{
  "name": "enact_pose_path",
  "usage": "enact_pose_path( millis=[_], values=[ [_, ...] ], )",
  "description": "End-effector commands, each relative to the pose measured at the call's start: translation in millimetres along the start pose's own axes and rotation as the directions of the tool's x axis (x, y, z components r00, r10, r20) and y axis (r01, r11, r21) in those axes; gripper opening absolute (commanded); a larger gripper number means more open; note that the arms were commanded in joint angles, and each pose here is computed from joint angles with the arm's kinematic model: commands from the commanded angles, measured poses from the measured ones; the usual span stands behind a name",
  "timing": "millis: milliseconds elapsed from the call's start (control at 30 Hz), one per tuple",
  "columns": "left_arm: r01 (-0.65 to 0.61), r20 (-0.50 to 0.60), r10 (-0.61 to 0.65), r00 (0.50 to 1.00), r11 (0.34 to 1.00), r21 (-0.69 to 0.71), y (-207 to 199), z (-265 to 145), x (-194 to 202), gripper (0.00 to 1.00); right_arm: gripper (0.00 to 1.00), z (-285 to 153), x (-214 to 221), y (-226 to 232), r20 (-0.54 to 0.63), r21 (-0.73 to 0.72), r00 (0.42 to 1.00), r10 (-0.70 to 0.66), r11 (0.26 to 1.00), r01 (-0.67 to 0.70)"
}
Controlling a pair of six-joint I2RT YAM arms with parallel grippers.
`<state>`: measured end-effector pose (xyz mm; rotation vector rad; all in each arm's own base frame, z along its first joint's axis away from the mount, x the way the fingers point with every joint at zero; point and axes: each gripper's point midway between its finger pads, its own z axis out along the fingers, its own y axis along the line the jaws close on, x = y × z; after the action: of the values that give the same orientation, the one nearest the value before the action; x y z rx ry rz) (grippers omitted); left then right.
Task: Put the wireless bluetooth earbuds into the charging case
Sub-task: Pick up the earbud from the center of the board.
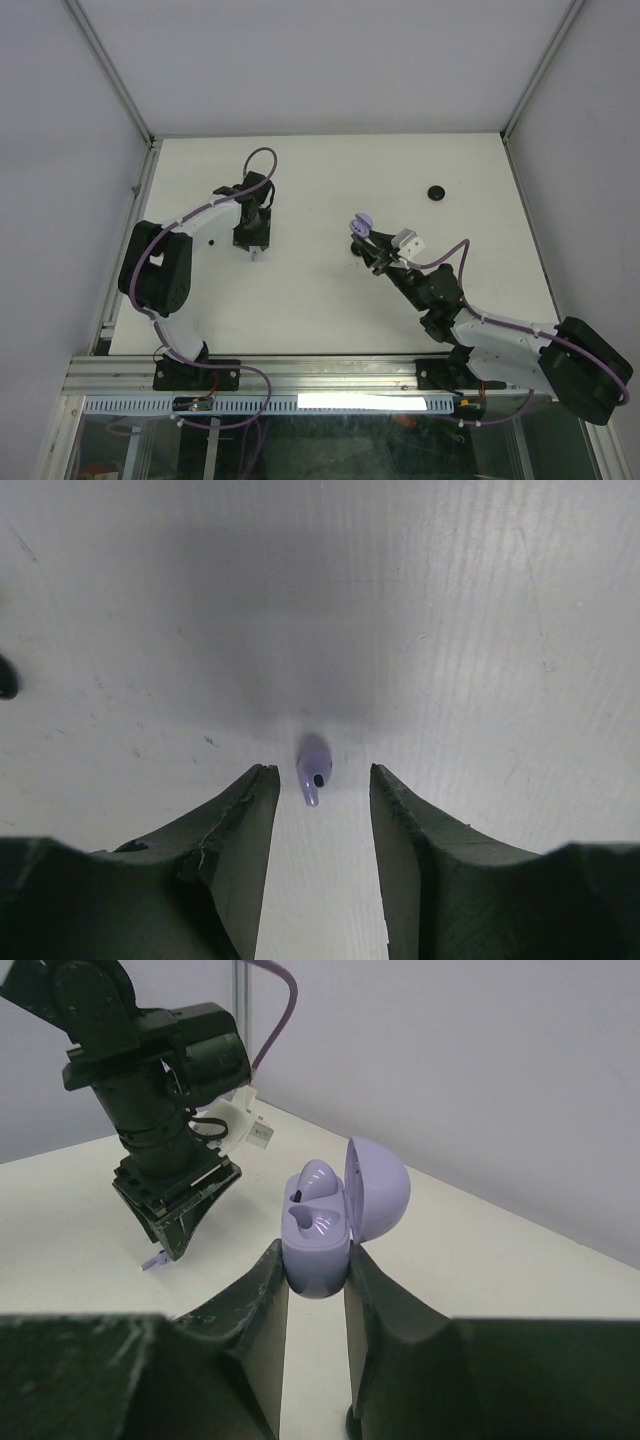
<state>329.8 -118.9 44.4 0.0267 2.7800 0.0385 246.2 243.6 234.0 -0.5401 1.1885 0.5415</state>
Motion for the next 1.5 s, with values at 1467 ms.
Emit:
enact_pose_path(
  millis=[1467],
  values=[
    [-0.005, 0.481, -0.113, 0.869, 0.971, 0.237, -62, -147, -74, 0.11, 0.0, 22, -37, 2, 0.104, -0.02, 0.994, -0.028, 0.999, 0.03]
  ],
)
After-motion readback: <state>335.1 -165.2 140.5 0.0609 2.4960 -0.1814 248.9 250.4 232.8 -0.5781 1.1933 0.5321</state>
